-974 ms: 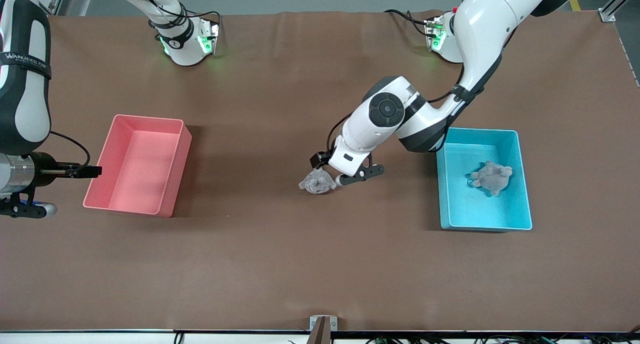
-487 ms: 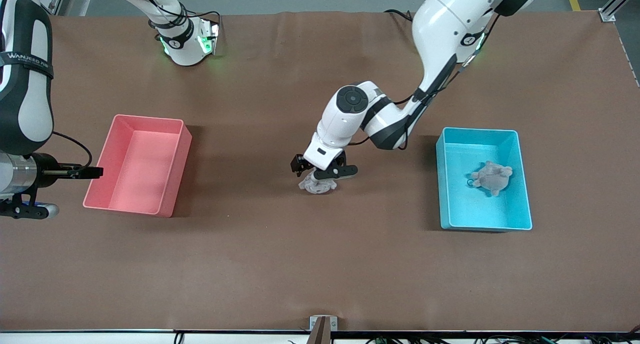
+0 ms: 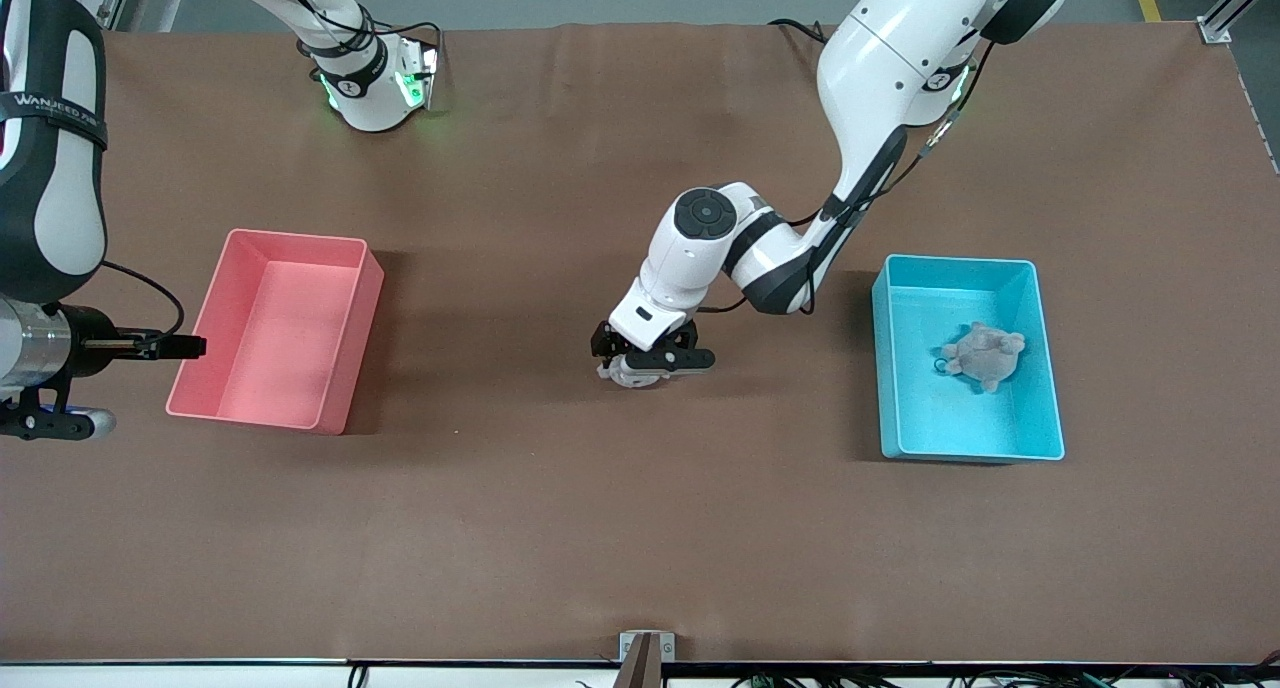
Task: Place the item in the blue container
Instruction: 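Grasp the second toy with the left gripper while the right arm retracts, then lift the second toy with the left gripper toward the blue box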
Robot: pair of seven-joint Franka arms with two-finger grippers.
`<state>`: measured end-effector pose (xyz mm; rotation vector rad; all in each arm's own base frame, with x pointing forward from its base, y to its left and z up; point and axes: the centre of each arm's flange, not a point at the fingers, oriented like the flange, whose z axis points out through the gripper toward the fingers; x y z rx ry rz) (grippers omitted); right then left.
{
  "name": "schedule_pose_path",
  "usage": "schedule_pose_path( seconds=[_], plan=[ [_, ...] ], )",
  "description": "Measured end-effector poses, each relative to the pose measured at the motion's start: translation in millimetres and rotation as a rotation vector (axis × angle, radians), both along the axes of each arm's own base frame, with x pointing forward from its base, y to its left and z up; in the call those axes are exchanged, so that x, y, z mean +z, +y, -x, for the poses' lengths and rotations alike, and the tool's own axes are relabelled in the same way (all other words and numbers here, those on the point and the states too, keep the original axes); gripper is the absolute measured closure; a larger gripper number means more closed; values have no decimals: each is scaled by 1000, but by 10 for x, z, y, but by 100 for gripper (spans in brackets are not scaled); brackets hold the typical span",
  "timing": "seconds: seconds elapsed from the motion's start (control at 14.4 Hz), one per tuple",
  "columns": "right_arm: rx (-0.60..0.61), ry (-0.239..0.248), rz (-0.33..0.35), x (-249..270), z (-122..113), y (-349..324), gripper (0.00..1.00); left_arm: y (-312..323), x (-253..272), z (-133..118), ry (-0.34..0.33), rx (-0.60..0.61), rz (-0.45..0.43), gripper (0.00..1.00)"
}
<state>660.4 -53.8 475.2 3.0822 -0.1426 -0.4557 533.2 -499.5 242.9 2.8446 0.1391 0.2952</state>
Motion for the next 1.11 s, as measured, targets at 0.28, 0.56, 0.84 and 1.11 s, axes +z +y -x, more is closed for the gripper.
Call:
schedule_pose_path(
  seconds=[0.28,0.56,0.84,1.11],
  plan=[
    [-8,-21,0,169,61,-50,0,43,-106,-46,-29,-20,-5,0],
    [-8,-32,-6,380,235,-45,0,7,-263,-3,-30,-34,1,0],
    [-5,-52,-12,609,422,-18,0,3,-357,8,-29,-35,9,0],
    [-7,-109,-22,1161,866,-21,0,7,-485,17,-26,-34,19,1]
  ],
)
